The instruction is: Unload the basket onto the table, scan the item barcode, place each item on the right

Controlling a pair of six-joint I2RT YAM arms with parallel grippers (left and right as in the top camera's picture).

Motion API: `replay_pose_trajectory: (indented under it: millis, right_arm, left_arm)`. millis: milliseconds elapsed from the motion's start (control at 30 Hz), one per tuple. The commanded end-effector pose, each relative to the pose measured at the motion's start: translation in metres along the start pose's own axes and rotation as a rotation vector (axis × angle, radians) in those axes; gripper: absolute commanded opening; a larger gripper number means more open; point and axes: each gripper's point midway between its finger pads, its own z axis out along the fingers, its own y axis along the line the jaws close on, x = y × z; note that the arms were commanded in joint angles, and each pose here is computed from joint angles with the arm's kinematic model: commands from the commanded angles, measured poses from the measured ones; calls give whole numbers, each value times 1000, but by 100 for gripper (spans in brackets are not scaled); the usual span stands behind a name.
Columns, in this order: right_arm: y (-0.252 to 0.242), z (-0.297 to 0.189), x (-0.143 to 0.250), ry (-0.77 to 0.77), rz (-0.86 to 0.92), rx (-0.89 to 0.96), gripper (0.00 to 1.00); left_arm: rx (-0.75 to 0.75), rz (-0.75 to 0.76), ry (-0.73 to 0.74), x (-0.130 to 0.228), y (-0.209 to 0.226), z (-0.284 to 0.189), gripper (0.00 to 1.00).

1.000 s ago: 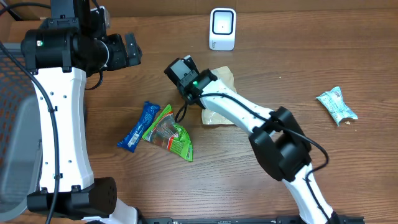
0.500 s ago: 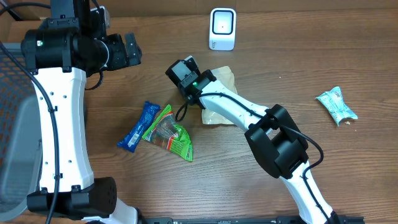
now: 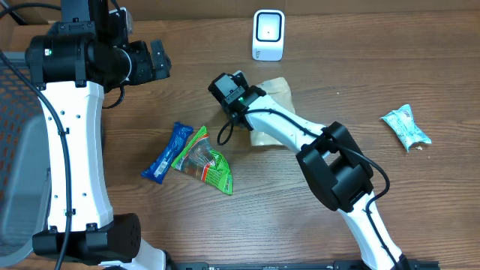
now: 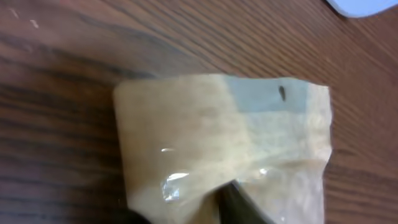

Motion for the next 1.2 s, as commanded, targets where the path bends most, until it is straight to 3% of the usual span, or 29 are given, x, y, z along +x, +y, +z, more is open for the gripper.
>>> replay_pose_trajectory:
  millis: [0, 67, 167, 267, 400, 567, 633, 767, 967, 1033, 1100, 1167]
  right_arm:
    - [0, 13, 15, 56, 4, -18, 4]
    - [8, 3, 15, 81, 32, -87, 4]
    - [29, -36, 1, 102, 71, -348, 4]
    - [36, -97, -23, 92, 135, -686, 4]
    - [11, -175, -44, 76, 250, -1193, 4]
    - [-15, -191, -43, 69, 324, -1603, 4]
    - [-20, -179, -38, 73, 361, -1686, 4]
    - [-23, -113, -12, 160, 511, -1607, 4]
    - [-64, -20, 18, 209, 666, -1168, 4]
    - [-82, 1, 27, 209, 690, -1043, 15]
    - [-102, 19, 35, 205, 697, -924, 41]
    - [-109, 19, 35, 192, 665, -907, 54]
  left_arm:
    - [6, -4, -12, -3, -2, -3, 100]
    - [6, -4, -12, -3, -2, -3, 99]
    - [6, -4, -12, -3, -2, -3, 100]
    - [6, -4, -11, -3, -2, -3, 99]
    - [6, -4, -12, -3, -2, -3, 99]
    - [6, -4, -11, -3, -2, -3, 100]
    - [6, -4, -12, -3, -2, -3, 100]
    - [6, -4, -12, -3, -2, -3, 100]
    - [6, -4, -12, -3, -2, -3, 100]
    - [6, -4, -12, -3, -2, -3, 99]
    - [6, -4, -11, -3, -2, -3, 100]
    - [6, -4, -12, -3, -2, -3, 100]
